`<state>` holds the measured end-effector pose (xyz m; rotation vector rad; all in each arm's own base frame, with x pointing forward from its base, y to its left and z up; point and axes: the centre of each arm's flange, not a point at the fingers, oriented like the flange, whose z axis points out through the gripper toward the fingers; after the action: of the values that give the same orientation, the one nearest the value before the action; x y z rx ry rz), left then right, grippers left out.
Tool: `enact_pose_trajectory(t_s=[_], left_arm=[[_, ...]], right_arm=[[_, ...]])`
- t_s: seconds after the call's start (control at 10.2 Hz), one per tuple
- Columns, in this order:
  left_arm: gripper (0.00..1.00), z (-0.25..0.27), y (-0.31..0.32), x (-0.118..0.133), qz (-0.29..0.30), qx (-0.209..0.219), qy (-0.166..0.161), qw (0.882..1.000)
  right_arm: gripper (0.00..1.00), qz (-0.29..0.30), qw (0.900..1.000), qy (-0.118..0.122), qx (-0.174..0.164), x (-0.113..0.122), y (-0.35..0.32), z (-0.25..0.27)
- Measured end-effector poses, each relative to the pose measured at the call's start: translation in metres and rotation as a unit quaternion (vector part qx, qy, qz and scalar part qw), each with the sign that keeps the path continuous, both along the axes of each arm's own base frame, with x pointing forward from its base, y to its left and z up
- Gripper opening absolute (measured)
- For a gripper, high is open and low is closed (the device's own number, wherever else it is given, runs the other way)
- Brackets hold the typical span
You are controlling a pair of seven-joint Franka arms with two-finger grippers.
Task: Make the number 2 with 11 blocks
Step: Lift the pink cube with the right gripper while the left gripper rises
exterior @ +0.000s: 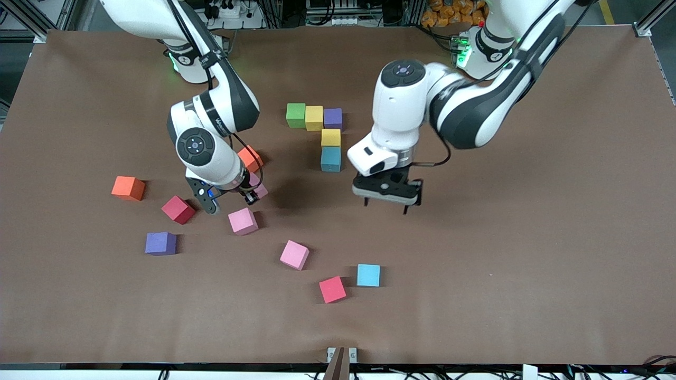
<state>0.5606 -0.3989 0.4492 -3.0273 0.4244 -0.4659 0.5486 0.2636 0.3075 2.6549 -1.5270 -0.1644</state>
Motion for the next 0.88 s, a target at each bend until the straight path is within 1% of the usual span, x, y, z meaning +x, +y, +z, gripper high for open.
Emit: enact_pose_trajectory(t_s=[0.1, 0.29, 0.49, 0.59, 0.88], left_arm=[[1.0, 0.013, 0.023, 0.005, 0.012, 0.002, 0.018, 1.0], [1.0, 0.033, 0.067, 0.013, 0.046, 0.015, 0.049, 0.998], [1.0, 0.044, 0.088, 0.016, 0.062, 0.017, 0.059, 0.996], [1.0, 0.043, 0.09, 0.016, 0.064, 0.018, 0.06, 0.996], [1.0, 0.045, 0.082, 0.01, 0.056, 0.016, 0.061, 0.996]], right_arm=[[0.53, -0.027, 1.0, 0.002, -0.003, -0.008, -0.005, 0.0], [0.53, -0.093, 0.996, -0.003, -0.009, -0.026, -0.01, -0.002], [0.53, -0.14, 0.99, -0.021, -0.007, -0.044, 0.011, -0.012], [0.53, -0.155, 0.988, -0.026, -0.008, -0.056, 0.025, -0.019], [0.53, -0.186, 0.982, -0.033, -0.004, -0.082, 0.062, -0.024]])
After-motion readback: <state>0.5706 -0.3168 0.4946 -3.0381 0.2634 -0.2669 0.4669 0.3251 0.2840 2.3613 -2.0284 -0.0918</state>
